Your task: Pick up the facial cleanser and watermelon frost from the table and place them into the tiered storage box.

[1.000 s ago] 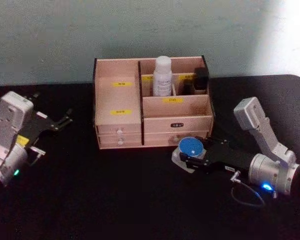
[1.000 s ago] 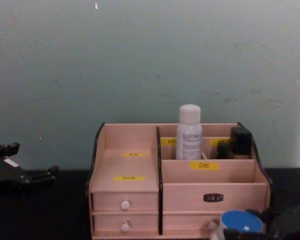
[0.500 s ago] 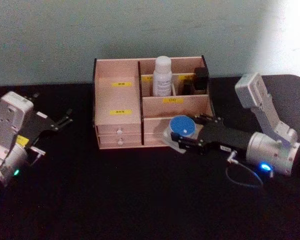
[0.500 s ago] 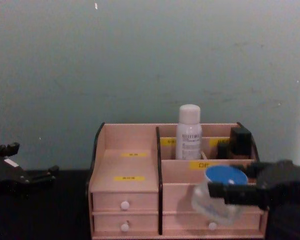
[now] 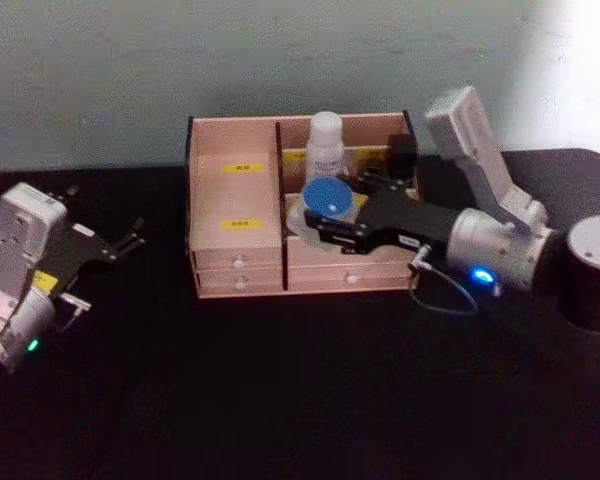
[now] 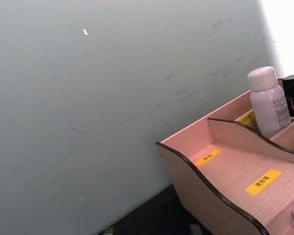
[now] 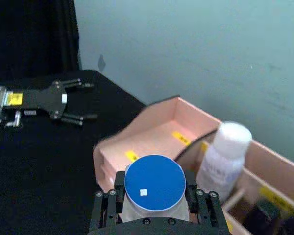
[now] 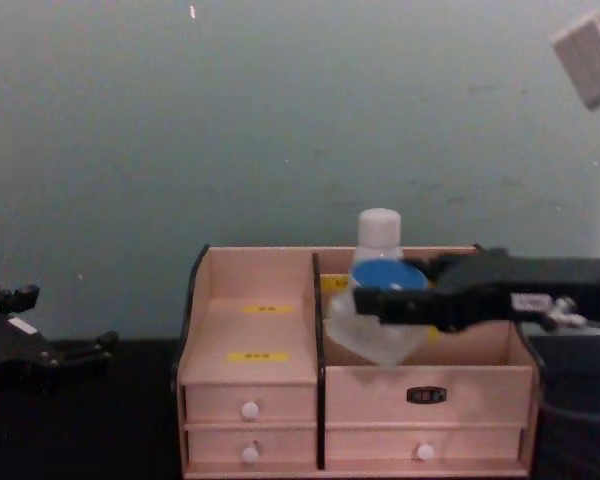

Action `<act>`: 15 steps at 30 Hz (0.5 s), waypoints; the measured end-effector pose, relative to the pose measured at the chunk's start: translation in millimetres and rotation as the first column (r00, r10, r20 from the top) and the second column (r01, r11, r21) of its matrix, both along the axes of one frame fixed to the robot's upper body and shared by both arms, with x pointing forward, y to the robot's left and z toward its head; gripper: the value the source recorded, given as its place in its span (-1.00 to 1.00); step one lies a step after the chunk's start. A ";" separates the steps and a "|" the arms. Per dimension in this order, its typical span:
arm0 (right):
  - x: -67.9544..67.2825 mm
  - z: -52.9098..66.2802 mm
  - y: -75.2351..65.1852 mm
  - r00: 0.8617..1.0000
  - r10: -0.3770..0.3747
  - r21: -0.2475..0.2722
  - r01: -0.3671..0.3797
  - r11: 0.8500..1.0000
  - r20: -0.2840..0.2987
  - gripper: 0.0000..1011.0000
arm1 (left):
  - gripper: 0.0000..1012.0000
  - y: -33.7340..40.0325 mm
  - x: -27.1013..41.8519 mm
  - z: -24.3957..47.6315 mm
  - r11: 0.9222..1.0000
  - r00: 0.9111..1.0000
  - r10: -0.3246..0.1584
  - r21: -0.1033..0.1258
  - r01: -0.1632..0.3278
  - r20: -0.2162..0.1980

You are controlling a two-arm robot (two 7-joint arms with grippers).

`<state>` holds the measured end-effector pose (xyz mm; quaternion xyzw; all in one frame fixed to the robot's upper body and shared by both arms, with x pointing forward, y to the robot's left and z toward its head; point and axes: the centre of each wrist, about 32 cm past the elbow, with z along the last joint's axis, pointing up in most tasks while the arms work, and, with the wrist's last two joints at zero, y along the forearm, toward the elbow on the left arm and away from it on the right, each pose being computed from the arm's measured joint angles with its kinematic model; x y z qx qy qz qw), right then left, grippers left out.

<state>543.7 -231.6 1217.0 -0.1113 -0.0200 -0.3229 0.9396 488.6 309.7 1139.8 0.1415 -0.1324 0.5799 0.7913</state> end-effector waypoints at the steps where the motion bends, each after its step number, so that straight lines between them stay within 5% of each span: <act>1: 1.6 0.8 1.7 1.000 0.002 0.002 -0.002 1.000 0.002 0.42 | 0.98 0.0 0.0 0.0 1.000 1.000 0.000 0.000 0.000 0.000; 15: 39.1 9.5 43.8 0.999 0.038 0.011 -0.038 0.999 0.021 0.42 | 0.98 0.0 0.0 0.0 1.000 1.000 0.000 0.000 0.000 0.000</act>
